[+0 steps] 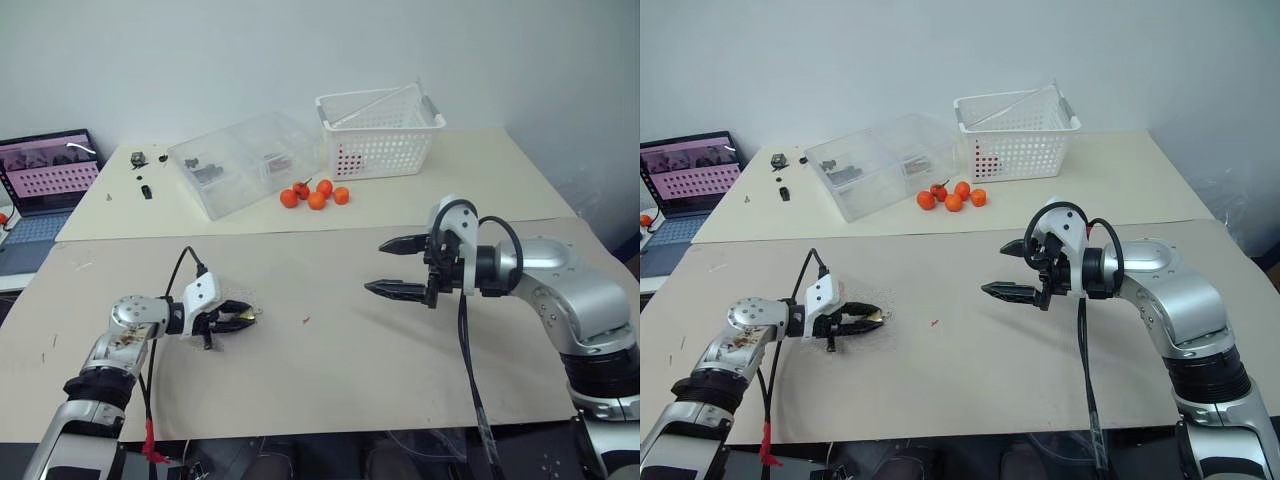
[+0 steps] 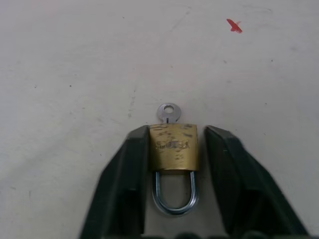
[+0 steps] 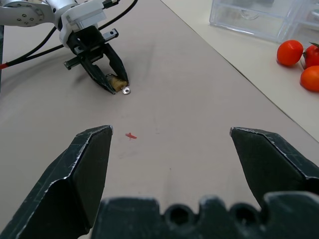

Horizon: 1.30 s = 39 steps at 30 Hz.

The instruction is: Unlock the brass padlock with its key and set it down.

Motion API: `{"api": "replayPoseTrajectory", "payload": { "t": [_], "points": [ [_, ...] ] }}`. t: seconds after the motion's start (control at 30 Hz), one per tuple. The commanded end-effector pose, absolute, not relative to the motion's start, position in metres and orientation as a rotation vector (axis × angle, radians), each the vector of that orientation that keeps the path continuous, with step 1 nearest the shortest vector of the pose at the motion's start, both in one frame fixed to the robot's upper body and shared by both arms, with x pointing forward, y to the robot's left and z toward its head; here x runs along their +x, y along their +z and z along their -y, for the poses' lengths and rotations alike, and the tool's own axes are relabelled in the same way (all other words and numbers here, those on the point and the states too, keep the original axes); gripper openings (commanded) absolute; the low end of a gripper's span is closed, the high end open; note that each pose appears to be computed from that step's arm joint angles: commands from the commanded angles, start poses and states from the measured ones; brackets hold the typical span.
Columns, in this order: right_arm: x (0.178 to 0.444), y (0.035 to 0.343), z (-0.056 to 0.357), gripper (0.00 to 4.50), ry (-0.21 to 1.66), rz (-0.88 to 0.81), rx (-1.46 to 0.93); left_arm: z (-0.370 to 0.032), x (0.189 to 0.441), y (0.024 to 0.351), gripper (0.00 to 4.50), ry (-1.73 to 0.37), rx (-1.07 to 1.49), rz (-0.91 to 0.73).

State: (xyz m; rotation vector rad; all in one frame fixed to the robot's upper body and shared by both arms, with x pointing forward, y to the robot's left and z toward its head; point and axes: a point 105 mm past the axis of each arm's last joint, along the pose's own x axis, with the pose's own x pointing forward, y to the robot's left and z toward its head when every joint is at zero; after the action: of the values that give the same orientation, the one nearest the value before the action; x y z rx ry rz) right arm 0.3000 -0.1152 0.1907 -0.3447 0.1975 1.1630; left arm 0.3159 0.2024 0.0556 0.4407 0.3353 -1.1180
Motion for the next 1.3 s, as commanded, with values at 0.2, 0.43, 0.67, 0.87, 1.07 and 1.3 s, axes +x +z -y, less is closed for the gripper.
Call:
{"api": "replayPoseTrajectory", "payload": {
  "t": [0.2,0.43,0.67,0.87,1.07,1.3],
  "points": [
    [0.300,0.202,0.110,4.50,1.180,-0.147,-0.387,-0.200,0.325,0.077,0.82,-1.101,0.428,-0.319],
    [0.300,0.202,0.109,4.50,1.198,-0.114,-0.455,-0.149,0.342,0.133,0.82,-1.188,0.295,-0.183],
    [0.315,0.213,0.100,4.50,1.048,0.140,-0.673,-0.107,0.351,0.184,0.82,-1.304,0.022,-0.188],
    [0.309,0.219,0.092,4.50,0.980,0.342,-0.882,-0.104,0.347,0.179,0.82,-1.420,-0.047,-0.353],
    [0.286,0.195,0.082,4.50,1.063,0.425,-1.065,-0.093,0.342,0.186,0.82,-1.589,-0.021,-0.465],
    [0.275,0.176,0.072,4.50,1.098,0.509,-1.133,-0.075,0.329,0.195,0.82,-1.712,0.023,-0.518]
  ]
}}
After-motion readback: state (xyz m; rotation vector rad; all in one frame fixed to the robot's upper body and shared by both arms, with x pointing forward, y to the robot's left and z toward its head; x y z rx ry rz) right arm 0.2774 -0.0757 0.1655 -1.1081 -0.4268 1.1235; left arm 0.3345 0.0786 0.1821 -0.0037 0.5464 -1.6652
